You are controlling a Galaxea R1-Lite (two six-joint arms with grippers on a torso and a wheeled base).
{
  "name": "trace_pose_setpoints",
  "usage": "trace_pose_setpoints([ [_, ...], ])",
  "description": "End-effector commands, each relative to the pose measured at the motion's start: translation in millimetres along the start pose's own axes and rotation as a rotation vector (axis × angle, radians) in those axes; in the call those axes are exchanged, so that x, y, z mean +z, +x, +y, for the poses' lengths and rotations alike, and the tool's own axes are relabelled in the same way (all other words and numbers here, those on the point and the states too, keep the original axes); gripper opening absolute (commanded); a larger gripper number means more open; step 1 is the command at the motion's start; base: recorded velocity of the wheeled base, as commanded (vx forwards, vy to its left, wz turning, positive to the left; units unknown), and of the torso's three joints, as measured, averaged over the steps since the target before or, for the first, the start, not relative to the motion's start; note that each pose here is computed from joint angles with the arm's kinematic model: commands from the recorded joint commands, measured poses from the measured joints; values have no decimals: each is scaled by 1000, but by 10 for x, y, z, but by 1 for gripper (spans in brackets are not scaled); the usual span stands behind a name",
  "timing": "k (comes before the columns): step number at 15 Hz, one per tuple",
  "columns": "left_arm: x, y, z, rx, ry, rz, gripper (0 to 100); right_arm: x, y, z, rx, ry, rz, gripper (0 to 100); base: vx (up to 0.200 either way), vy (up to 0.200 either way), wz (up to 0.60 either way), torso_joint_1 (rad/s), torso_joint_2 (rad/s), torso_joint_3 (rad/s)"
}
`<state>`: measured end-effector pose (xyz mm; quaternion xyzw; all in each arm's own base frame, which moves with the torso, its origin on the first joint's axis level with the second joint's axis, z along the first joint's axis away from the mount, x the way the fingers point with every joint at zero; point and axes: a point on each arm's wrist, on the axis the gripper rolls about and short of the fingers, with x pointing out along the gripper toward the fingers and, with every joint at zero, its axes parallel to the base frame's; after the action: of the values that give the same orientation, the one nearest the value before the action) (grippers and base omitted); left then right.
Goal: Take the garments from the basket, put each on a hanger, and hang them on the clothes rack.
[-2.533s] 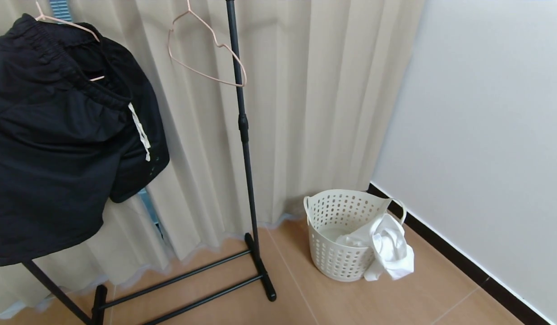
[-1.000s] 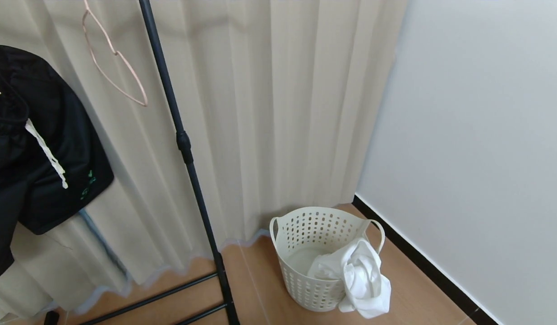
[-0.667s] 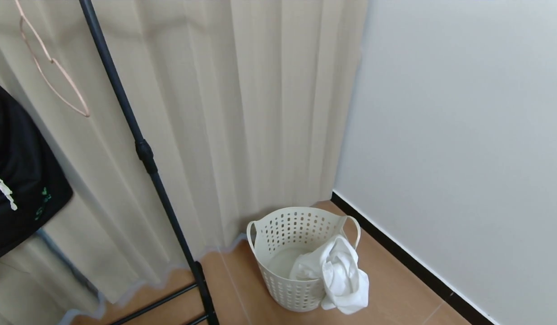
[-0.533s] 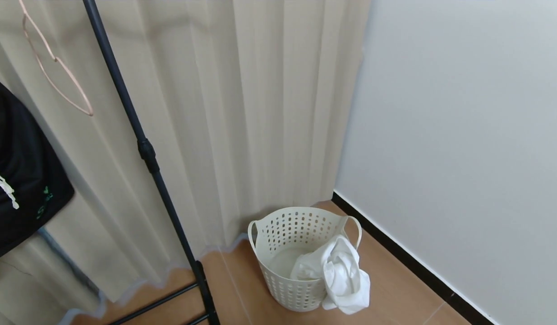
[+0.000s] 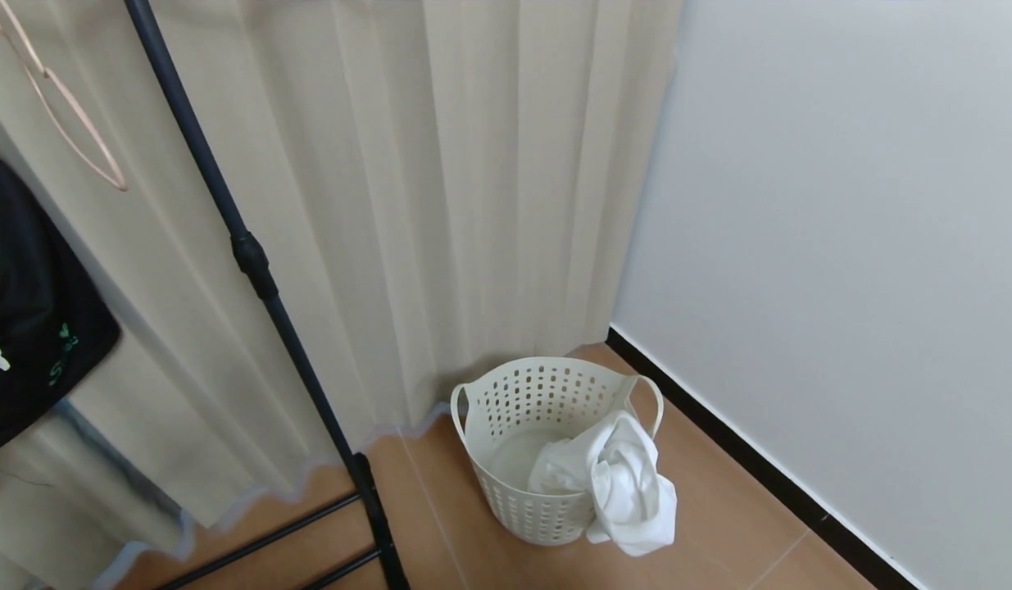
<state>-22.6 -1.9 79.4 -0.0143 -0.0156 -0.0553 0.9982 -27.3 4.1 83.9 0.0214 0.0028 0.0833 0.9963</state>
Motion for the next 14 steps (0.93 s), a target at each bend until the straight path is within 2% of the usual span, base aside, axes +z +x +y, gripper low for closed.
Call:
trace_pose_setpoints([
  [1, 1, 1, 0, 0, 1, 1, 100, -1, 1, 0, 0, 5, 2, 100, 0, 0, 0, 2, 2, -198],
  [14, 1, 1, 0, 0, -2, 1, 100, -5, 2, -1, -1, 5, 4, 100, 0, 0, 0, 3, 1, -202],
])
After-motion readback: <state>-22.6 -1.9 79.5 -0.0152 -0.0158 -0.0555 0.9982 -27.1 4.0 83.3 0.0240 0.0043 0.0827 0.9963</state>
